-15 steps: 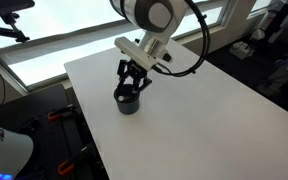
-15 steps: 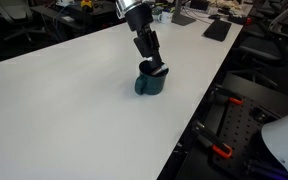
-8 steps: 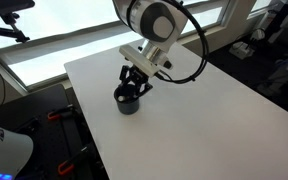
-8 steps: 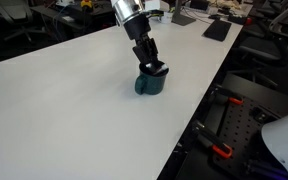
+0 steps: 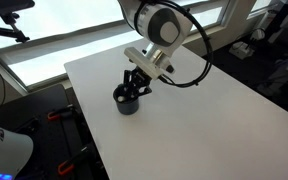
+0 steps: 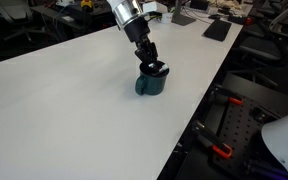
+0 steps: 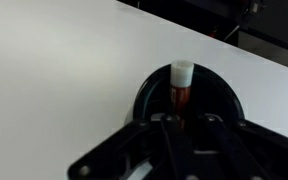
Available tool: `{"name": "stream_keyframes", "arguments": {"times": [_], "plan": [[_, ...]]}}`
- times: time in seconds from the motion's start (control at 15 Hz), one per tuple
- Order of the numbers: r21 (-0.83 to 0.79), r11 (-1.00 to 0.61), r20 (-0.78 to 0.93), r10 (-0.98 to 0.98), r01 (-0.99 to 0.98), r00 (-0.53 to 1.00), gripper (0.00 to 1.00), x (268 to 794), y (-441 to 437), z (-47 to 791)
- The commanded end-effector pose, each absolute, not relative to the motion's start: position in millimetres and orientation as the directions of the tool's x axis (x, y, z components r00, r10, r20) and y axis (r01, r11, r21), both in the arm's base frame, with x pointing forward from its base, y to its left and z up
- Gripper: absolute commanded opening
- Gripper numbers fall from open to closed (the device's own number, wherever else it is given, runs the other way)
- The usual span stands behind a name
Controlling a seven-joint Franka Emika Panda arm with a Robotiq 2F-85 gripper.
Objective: Remove the marker from the mug
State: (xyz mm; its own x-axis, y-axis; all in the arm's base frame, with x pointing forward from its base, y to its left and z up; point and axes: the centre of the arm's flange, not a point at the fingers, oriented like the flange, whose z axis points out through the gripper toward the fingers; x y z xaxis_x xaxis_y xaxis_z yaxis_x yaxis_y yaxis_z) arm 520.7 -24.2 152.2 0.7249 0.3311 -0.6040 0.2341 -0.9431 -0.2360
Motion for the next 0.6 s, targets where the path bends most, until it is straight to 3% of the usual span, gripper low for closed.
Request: {"name": "stream_keyframes", "arguments": {"times": [0.0,0.53], "plan": [[-0.242,-0.947,-0.635,0.319,0.211,0.704,0.05,528,-28,151],[-0.241,-0.953,-0.65,0.299,0.184,0.699,0.05,518,-29,174]]}}
